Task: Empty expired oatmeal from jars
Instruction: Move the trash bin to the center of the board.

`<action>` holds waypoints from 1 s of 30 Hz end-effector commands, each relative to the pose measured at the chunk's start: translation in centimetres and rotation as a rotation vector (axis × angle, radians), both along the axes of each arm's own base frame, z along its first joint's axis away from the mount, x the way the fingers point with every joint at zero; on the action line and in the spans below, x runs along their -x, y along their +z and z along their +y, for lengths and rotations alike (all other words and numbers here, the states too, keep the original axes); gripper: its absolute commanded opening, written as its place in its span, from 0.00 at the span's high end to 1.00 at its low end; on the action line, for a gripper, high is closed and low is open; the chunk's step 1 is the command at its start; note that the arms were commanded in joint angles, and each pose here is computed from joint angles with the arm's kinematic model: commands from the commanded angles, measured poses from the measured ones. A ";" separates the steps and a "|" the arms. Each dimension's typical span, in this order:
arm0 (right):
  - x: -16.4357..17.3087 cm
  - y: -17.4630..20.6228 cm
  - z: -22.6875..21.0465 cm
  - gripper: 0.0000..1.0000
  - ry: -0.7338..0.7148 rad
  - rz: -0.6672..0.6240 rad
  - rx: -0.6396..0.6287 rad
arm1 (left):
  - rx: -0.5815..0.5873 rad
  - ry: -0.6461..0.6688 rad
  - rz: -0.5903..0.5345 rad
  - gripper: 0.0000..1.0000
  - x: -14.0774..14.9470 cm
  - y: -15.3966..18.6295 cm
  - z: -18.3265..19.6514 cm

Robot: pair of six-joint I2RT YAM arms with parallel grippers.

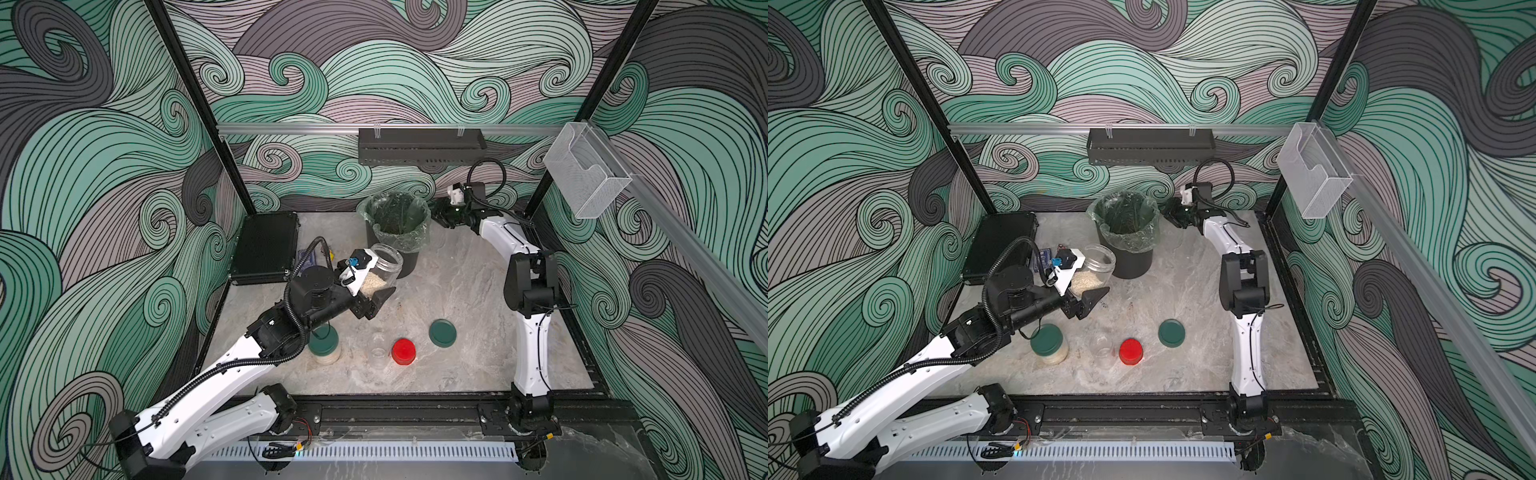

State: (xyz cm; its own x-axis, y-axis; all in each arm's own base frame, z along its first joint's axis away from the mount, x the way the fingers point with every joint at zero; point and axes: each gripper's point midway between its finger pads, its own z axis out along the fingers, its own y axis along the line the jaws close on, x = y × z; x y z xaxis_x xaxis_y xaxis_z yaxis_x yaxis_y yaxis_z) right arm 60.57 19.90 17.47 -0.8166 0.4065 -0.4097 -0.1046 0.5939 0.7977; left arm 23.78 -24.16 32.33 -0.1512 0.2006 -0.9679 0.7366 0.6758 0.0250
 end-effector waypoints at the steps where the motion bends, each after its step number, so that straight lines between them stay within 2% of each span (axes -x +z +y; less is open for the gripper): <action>1: -1.0 1.4 1.0 0.48 0.052 -0.021 -0.053 | 0.108 -0.005 -0.099 0.63 0.6 5.3 0.7; 5: -2.5 2.5 2.0 0.45 0.127 -0.061 -0.067 | 0.108 -0.014 -0.094 0.63 0.7 4.7 0.6; 11: -2.8 2.8 3.3 0.39 0.203 -0.090 -0.121 | 0.108 -0.023 -0.095 0.63 0.8 4.6 0.6; 18: -0.2 4.1 6.4 0.37 0.378 -0.167 -0.145 | 0.105 -0.022 -0.092 0.63 0.8 4.3 0.7; 30: 3.9 4.7 7.2 0.38 0.481 -0.162 -0.130 | 0.116 -0.017 -0.115 0.63 1.3 4.9 1.4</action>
